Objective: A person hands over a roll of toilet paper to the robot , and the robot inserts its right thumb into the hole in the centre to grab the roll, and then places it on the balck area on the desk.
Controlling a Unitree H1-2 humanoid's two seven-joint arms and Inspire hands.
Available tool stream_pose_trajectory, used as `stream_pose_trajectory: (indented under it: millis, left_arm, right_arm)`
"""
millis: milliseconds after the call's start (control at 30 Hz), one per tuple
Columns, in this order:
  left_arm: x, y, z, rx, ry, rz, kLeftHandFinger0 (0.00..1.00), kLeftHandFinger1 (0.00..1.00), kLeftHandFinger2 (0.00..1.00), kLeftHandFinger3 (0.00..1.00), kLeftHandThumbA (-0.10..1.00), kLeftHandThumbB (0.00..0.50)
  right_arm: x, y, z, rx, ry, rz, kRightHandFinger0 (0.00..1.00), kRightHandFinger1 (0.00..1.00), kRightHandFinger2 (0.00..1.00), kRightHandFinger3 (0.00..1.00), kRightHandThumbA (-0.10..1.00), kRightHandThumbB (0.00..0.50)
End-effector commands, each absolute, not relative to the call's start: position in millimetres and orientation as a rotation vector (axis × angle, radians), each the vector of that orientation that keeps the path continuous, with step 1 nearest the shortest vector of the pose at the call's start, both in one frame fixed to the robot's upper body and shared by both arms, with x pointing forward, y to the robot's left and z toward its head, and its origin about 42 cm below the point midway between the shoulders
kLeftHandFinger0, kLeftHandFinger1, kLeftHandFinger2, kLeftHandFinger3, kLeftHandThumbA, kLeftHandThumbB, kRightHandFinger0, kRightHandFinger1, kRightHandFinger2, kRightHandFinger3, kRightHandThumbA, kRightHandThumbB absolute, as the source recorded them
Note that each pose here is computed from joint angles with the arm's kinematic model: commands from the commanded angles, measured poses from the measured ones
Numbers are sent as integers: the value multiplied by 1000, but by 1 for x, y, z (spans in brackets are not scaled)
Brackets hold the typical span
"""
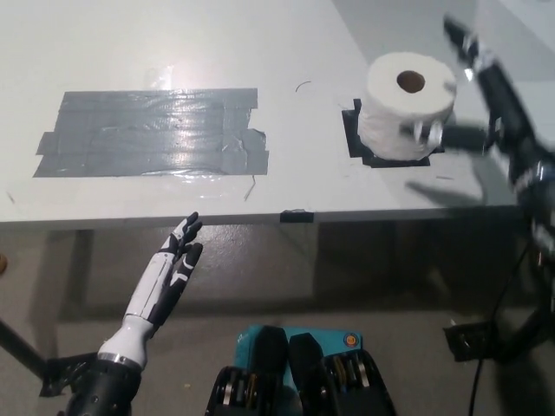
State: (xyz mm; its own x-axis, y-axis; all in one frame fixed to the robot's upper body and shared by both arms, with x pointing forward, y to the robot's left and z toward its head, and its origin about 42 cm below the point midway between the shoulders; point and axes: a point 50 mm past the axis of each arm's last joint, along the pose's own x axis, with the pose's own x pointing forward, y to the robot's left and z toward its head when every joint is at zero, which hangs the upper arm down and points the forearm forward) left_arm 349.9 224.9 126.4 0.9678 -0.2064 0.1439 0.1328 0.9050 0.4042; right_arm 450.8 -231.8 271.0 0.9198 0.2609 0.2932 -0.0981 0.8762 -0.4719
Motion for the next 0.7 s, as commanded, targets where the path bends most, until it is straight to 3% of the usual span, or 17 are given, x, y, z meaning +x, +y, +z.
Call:
stream_pose_trajectory:
  millis: [0,133,167,333,367,400,667]
  left_arm:
    - [380,227,171,367,-338,-131,1000,1000,1000,1000,1000,215]
    - [383,223,171,359,-339,-129,1000,1000,1000,1000,1000,221]
    - [384,223,171,358,-339,-130,1000,1000,1000,1000,1000,229]
    - [385,223,172,356,-337,-123,1000,1000,1000,1000,1000,223]
    - [385,224,171,357,-338,-122,1000,1000,1000,1000,1000,217]
    - [385,224,170,360,-338,-120,1000,1000,1000,1000,1000,205]
    - [365,226,152,351,-294,-134,1000,1000,1000,1000,1000,223]
  right_arm:
    - [246,-195,361,-252,-1082,289,1000,1000,1000,1000,1000,358]
    - [253,-197,332,-194,-946,328,1000,1000,1000,1000,1000,396]
    - [255,-198,322,-214,-920,308,1000,1000,1000,1000,1000,354]
    - [267,-202,289,-223,-834,287,1000,1000,1000,1000,1000,281]
    - [267,-202,287,-224,-829,286,1000,1000,1000,1000,1000,244]
    - [271,-204,277,-243,-782,281,1000,1000,1000,1000,1000,284]
    - [301,-219,198,-205,-464,299,1000,1000,1000,1000,1000,266]
